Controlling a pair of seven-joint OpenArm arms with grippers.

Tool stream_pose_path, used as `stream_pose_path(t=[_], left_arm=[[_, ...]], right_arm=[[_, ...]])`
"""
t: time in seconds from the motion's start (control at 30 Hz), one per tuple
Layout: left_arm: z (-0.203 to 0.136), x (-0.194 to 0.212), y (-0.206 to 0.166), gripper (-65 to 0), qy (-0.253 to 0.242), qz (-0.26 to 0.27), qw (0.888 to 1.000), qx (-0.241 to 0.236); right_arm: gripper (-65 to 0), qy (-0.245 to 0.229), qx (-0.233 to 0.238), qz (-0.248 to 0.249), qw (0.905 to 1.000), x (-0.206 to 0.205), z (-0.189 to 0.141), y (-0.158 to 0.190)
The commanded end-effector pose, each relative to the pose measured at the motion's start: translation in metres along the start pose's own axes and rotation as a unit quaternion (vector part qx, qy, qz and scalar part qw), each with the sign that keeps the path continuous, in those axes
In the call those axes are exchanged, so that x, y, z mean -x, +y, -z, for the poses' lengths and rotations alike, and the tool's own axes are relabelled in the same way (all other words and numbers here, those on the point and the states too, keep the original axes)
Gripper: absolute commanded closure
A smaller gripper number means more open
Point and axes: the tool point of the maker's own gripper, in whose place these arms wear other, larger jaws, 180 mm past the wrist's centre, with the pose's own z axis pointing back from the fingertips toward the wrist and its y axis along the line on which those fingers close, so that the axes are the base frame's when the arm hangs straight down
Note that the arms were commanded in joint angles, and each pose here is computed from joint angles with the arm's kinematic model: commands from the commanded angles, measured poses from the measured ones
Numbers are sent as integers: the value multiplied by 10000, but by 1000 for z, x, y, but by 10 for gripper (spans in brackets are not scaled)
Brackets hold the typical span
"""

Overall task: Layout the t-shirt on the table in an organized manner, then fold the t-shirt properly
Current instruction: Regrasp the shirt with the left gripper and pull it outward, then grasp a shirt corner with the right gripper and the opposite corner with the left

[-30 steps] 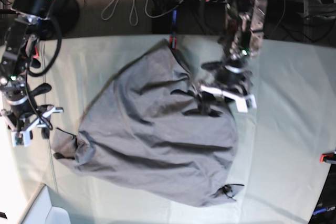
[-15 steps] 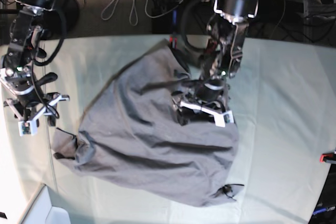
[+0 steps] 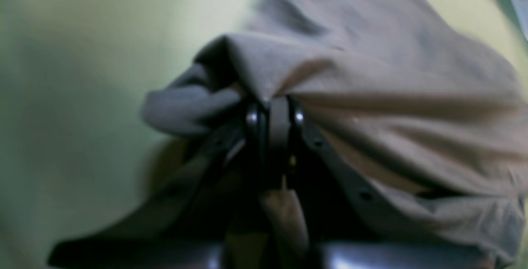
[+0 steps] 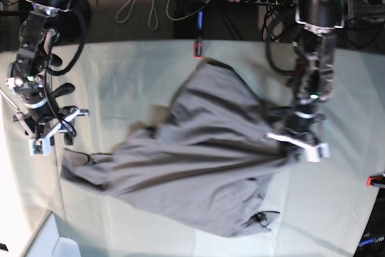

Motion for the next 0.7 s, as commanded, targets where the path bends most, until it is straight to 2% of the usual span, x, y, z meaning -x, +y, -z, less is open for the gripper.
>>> stream_pose_path(t=[0.0, 0.13, 0.27, 0.37, 0.47, 0.53, 0.6, 0.67], left_arm=[[0, -32, 12, -2, -415, 31, 9991, -94], [-9, -88, 74, -2, -936, 8, 9932, -696], [-25, -138, 120, -2, -1379, 119, 9841, -1115], [-31, -172, 130, -5, -1672, 213, 9782, -1210], [-31, -179, 131, -15, -1654, 294, 9783, -1211], [-30, -172, 132, -70, -1409, 240, 9822, -1215], [-27, -162, 130, -166, -1067, 191, 9869, -1193], [-28, -158, 124, -268, -933, 200, 9889, -1135]], right_arm=[[-306, -341, -106, -22, 9994, -21, 0, 7], [-305, -344, -294, -126, 9989, -23, 3, 22], [-304, -349, -438, -197, 9982, -25, 5, 34], [-304, -368, -540, -246, 9976, -27, 6, 43], [-304, -426, -670, -313, 9963, -34, 9, 54], [-303, -430, -803, -391, 9951, -34, 9, 65], [-303, -433, -889, -439, 9941, -35, 10, 73], [-304, -440, -894, -444, 9940, -36, 10, 73]])
